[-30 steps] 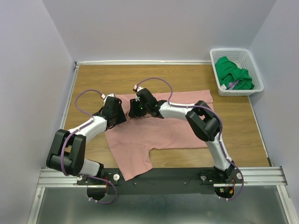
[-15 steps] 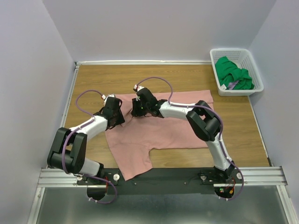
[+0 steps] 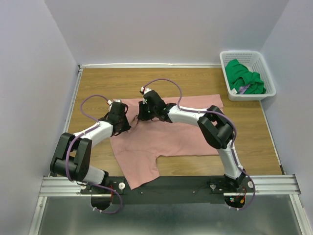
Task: Fold and stack the t-shirts
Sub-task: Fold the tshirt
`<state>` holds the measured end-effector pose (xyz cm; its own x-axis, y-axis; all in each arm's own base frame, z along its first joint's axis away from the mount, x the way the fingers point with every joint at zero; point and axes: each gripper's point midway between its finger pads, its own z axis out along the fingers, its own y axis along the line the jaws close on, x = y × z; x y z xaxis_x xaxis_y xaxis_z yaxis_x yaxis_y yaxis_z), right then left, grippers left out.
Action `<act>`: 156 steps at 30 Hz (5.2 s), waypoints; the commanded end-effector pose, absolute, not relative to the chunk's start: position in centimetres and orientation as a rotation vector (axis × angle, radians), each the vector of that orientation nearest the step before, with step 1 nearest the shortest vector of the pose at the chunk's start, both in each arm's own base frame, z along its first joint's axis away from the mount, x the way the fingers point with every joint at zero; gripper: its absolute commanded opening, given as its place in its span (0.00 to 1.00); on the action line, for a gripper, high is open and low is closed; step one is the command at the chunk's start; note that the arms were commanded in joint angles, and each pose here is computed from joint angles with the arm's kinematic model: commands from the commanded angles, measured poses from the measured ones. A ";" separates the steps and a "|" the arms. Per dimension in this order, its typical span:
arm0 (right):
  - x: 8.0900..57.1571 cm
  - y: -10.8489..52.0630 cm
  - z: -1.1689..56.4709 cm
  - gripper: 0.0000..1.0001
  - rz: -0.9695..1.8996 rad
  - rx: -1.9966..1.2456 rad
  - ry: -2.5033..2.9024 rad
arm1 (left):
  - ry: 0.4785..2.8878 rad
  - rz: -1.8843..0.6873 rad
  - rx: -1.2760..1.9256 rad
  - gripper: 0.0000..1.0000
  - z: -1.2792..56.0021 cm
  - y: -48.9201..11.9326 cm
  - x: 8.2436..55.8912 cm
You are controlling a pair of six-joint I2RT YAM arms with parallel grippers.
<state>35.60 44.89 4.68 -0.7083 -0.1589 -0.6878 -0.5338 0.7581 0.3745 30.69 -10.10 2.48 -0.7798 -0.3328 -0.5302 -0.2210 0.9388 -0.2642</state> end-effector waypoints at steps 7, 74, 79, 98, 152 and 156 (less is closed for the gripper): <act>36.0 43.8 5.5 0.17 0.669 -0.511 2.282 | 2.447 -0.293 -0.396 0.00 4.6 -10.4 31.6; 31.9 40.8 4.0 0.41 0.909 -0.121 2.489 | 2.580 -0.311 -0.322 0.00 3.4 -9.0 28.1; 31.8 40.5 3.4 0.40 0.894 -0.118 2.495 | 2.573 -0.315 -0.323 0.00 3.5 -9.0 28.3; 30.8 41.0 1.9 0.21 0.930 -0.210 2.536 | 2.580 -0.314 -0.323 0.00 3.0 -9.0 28.1; 48.3 5.1 6.1 0.48 0.352 0.466 2.387 | 2.353 -0.236 -0.647 0.51 6.3 -5.2 44.7; 48.5 3.8 3.7 0.47 0.329 0.521 2.412 | 2.402 -0.208 -0.715 0.47 3.7 -3.3 44.1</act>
